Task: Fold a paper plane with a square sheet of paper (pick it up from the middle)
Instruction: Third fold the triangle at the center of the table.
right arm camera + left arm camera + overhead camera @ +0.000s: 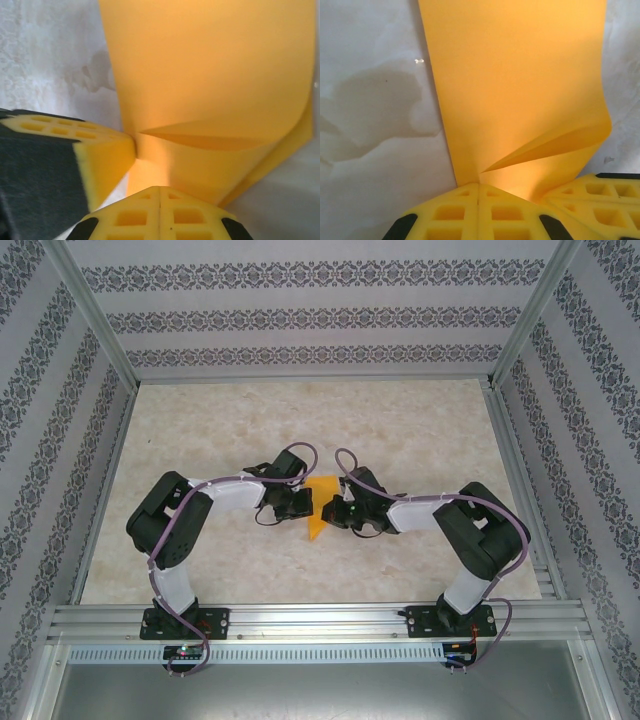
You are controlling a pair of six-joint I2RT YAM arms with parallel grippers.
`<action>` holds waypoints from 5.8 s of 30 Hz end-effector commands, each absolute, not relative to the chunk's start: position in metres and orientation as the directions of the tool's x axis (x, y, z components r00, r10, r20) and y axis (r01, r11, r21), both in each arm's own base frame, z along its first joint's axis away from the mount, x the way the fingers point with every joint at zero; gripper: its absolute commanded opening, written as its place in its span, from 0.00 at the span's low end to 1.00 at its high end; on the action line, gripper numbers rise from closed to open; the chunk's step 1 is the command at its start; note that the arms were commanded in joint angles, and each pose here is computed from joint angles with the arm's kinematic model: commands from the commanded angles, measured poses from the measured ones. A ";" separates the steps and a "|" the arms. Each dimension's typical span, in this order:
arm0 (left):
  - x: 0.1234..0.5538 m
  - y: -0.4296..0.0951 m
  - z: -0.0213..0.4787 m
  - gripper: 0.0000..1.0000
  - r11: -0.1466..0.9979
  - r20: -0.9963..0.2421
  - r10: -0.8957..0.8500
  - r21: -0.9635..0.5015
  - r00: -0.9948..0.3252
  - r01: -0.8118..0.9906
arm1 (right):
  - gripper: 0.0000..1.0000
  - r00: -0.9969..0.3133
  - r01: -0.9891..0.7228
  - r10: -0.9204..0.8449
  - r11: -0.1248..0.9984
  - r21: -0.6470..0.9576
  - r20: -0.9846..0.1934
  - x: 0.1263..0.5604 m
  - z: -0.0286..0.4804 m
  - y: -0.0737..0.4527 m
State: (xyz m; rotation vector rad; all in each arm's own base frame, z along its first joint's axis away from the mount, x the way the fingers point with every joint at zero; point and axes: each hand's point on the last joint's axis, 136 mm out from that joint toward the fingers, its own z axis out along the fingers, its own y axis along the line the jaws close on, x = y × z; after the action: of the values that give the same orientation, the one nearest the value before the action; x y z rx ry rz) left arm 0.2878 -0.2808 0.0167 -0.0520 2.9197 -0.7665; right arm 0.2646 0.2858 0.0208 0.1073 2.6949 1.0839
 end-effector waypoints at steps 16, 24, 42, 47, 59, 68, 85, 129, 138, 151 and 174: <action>0.257 -0.217 -0.034 0.00 0.996 -0.027 0.016 -0.087 -1.000 0.018 | 0.00 -0.952 0.033 0.232 0.725 0.688 -0.199 0.300 0.021 0.257; 0.257 -0.218 -0.037 0.00 0.996 -0.023 0.030 -0.083 -0.999 0.032 | 0.00 -0.938 0.074 0.281 0.732 0.677 -0.202 0.318 0.020 0.243; 0.256 -0.218 -0.038 0.00 0.996 -0.019 0.030 -0.079 -0.999 0.032 | 0.00 -0.963 0.053 0.215 0.744 0.666 -0.163 0.309 0.005 0.259; 0.254 -0.216 -0.040 0.00 0.997 -0.017 0.034 -0.072 -0.999 0.035 | 0.00 -0.947 0.109 0.274 0.768 0.631 -0.170 0.323 0.000 0.238; 0.251 -0.217 -0.047 0.00 0.996 -0.009 0.018 -0.085 -1.000 0.019 | 0.00 -0.931 0.033 0.275 0.719 0.694 -0.240 0.299 0.046 0.255; 0.250 -0.217 -0.049 0.00 0.996 -0.012 0.010 -0.091 -1.000 0.011 | 0.00 -0.975 -0.018 0.154 0.659 0.752 -0.158 0.237 0.040 0.304; 0.248 -0.216 -0.049 0.00 0.995 -0.012 0.000 -0.099 -1.000 0.001 | 0.00 -0.991 0.005 0.101 0.701 0.713 -0.092 0.219 0.013 0.308; 0.254 -0.225 -0.043 0.00 0.991 -0.030 0.013 -0.131 -0.999 0.017 | 0.00 -0.976 -0.011 0.136 0.742 0.670 -0.167 0.267 0.030 0.295; 0.271 -0.246 -0.012 0.00 0.972 -0.108 0.032 -0.229 -0.994 0.056 | 0.00 -0.981 0.045 0.158 0.748 0.663 -0.112 0.263 0.008 0.293; 0.249 -0.272 0.057 0.15 0.814 -0.181 -0.119 -0.581 -0.976 0.008 | 0.00 -0.971 0.125 0.227 0.737 0.664 -0.070 0.246 0.011 0.304; 0.214 -0.287 0.013 0.00 0.787 -0.057 -0.098 -0.616 -0.994 -0.042 | 0.00 -0.971 0.117 0.226 0.726 0.678 -0.075 0.248 0.013 0.306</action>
State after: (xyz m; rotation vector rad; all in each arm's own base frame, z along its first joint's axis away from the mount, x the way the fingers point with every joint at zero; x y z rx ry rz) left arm 0.2210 -0.2863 0.0186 -0.1084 2.8706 -1.0018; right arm 0.2466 0.3077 0.0135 0.2681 2.7969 1.0821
